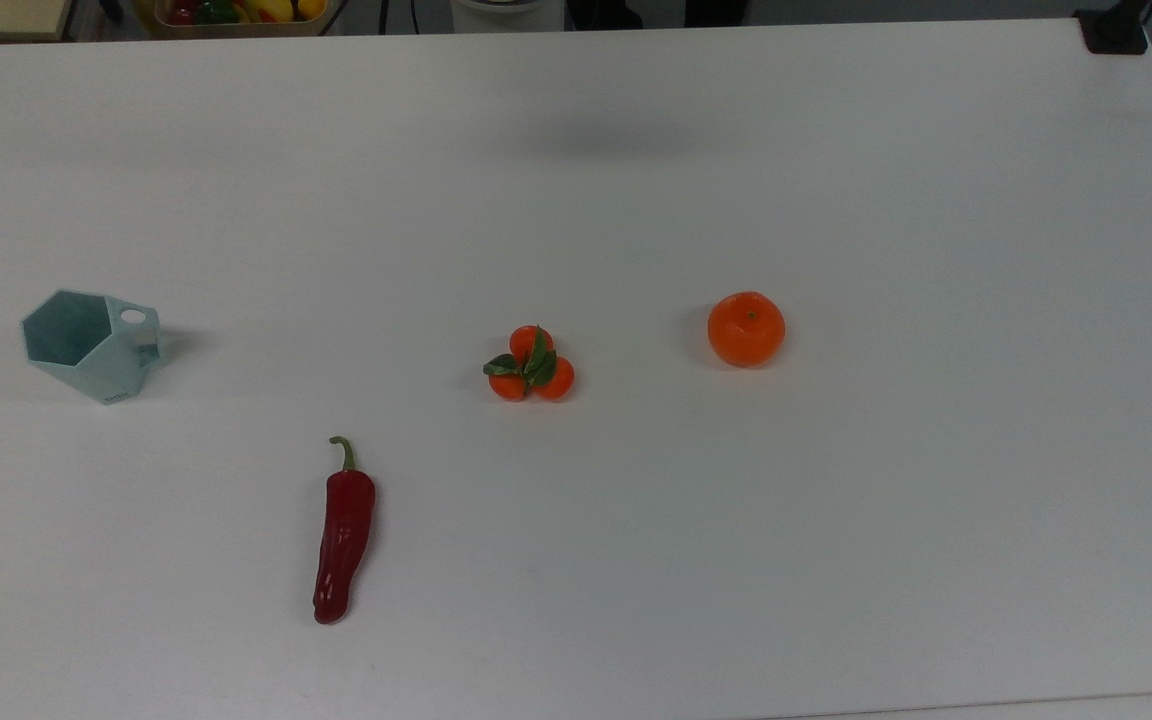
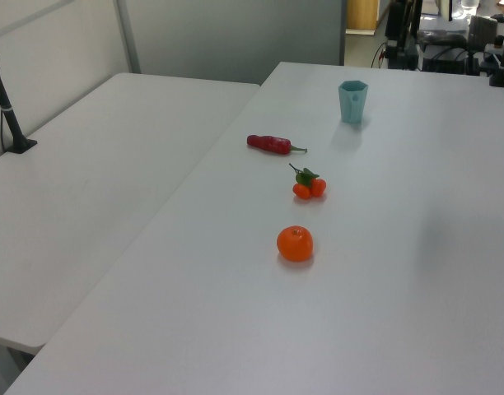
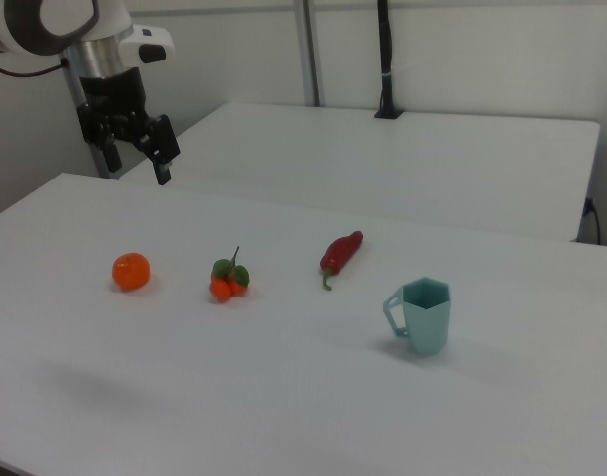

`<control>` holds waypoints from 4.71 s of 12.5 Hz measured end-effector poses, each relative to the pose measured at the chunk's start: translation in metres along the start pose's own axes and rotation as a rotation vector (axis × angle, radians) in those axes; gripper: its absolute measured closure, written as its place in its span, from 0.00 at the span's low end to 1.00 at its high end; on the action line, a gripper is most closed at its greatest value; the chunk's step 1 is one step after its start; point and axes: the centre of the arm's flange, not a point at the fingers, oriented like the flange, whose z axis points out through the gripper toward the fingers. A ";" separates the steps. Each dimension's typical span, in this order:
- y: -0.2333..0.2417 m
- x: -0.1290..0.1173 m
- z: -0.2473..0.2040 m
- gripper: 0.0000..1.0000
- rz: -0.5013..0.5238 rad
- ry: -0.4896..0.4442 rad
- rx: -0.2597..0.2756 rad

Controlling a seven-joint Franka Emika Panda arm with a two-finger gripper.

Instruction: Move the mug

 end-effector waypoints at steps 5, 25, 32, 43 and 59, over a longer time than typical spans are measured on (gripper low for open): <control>-0.001 0.000 0.002 0.00 -0.002 -0.004 0.000; 0.033 0.034 0.025 0.00 0.621 0.093 0.014; 0.139 0.073 0.085 0.02 0.797 0.189 -0.036; 0.236 0.093 0.196 0.28 0.885 0.191 -0.153; 0.289 0.098 0.263 0.38 0.892 0.265 -0.215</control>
